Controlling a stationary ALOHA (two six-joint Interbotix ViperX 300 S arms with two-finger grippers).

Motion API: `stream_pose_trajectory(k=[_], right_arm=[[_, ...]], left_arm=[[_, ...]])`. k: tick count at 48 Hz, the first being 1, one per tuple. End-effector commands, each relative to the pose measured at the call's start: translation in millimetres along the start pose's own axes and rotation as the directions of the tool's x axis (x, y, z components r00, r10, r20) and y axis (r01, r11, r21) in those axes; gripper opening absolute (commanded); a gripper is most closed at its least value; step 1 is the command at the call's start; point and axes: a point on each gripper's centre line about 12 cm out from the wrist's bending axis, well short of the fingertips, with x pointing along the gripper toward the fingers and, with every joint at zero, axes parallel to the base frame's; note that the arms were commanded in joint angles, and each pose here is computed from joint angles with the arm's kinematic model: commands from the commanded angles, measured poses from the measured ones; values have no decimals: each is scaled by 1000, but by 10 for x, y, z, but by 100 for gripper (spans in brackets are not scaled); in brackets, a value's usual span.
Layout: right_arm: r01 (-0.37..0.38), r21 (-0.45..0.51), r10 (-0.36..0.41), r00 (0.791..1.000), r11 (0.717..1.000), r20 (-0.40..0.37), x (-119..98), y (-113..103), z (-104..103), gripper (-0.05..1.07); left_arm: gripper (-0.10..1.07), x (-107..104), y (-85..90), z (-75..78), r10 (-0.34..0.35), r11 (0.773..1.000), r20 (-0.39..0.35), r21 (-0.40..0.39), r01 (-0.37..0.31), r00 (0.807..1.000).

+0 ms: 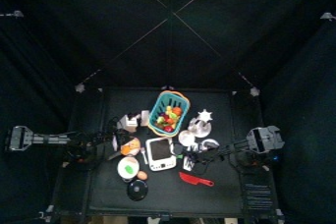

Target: Grab corn shuck on table

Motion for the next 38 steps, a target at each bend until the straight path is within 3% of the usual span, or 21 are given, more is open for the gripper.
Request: stream_pose_trajectory(k=[1,9,14,26,38], right_arm=[[-34,17,33,998,999,57,-142,31,132,55],[-59,17,57,995,998,79,-100,52,164,75],[-57,1,57,995,998,85,-72,63,185,82],[-13,-74,19,997,997,81,117,70,252,83],[-1,-58,4,999,998,49,240,36,221,83]], left_arm=[[75,11,-16,47,-3,1000,12,1,3,1000],[75,10,-14,39,-3,1000,9,1,3,1000],[75,11,-16,45,-3,1000,10,1,3,1000],[75,10,-14,39,-3,1000,9,1,3,1000],[75,9,-15,14,-4,1000,-8,2,4,1000]])
